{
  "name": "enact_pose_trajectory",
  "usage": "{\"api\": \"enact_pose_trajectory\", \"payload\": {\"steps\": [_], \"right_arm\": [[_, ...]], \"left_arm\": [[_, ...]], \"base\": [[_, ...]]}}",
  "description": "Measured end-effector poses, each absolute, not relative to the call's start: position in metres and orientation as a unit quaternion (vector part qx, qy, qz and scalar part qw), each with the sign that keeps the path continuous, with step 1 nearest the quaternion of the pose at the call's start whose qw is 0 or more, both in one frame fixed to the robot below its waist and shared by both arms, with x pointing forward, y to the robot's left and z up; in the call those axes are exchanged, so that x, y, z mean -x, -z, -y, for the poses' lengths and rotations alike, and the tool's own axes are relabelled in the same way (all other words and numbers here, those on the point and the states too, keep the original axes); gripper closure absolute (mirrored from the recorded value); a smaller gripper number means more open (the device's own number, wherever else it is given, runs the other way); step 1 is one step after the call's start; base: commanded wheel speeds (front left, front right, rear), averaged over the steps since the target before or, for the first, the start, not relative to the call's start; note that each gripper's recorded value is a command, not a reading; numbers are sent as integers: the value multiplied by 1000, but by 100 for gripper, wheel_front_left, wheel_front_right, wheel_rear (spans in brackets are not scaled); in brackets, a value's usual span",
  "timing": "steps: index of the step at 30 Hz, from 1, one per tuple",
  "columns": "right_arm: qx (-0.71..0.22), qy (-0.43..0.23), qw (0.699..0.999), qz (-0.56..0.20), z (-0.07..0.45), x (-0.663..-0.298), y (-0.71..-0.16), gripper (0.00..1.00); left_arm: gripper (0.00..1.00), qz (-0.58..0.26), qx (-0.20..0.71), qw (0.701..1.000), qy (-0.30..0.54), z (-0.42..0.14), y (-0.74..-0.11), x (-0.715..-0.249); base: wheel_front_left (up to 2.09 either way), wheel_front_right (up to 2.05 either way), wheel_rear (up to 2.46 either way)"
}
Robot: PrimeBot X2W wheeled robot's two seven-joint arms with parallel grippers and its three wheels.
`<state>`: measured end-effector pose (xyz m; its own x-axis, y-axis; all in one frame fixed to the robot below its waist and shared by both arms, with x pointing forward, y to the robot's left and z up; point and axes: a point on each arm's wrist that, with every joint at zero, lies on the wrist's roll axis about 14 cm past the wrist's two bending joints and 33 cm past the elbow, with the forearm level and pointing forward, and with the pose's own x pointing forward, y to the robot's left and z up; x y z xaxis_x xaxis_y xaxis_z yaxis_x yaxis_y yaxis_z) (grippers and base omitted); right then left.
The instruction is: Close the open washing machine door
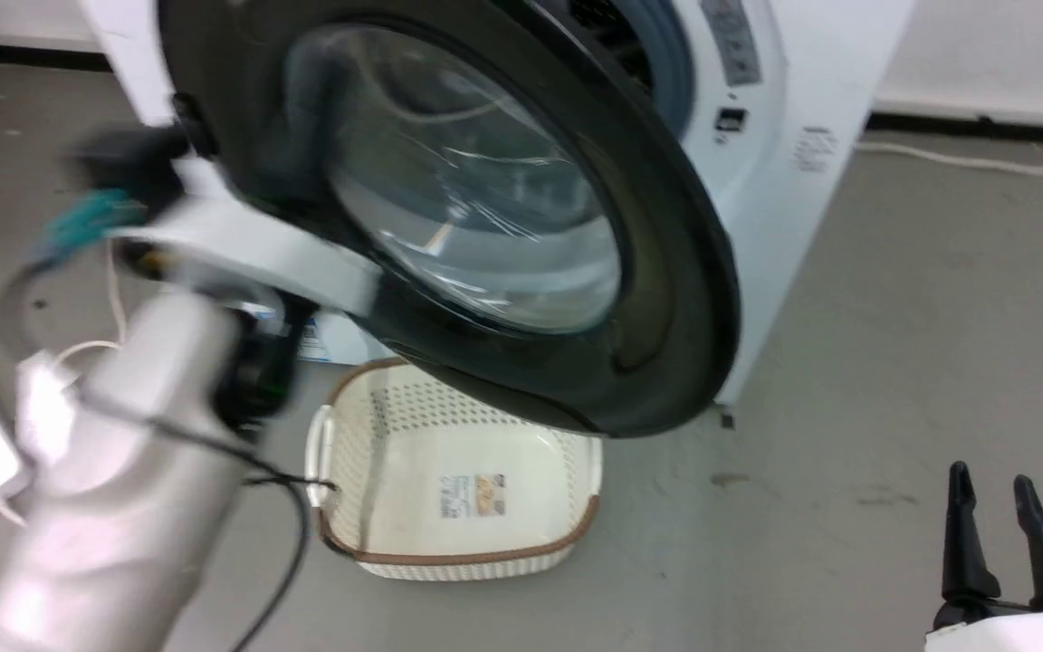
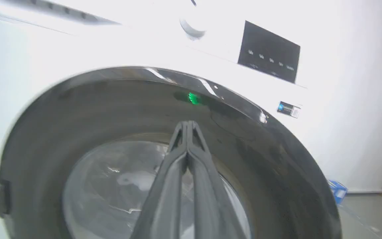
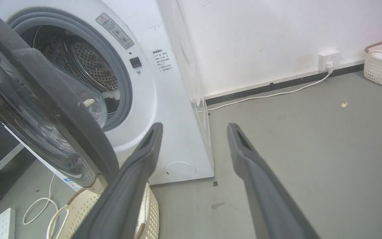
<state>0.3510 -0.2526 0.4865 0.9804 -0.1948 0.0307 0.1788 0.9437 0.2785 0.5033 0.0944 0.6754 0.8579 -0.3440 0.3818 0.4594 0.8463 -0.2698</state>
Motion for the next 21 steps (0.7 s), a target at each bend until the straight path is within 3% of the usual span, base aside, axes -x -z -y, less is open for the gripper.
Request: {"api": "enact_pose_trajectory", "payload": {"steps": [3, 8, 14, 21], "right_arm": [[-142, 74, 986, 35, 240, -356, -492, 0], [-145, 51, 987, 42, 226, -358, -498, 0], [-147, 34, 988, 41, 215, -353, -499, 0], [-150, 23, 988, 42, 207, -351, -500, 0]], "left_arm": [[100, 229, 135, 956, 122, -150, -701, -487], [100, 236, 64, 969, 33, -198, -677, -449], [100, 185, 53, 981, -12, -223, -626, -413], [100, 77, 49, 996, 13, -212, -549, -382]], "base": [[0, 0, 0], [0, 0, 0], [0, 0, 0], [0, 0, 0]]}}
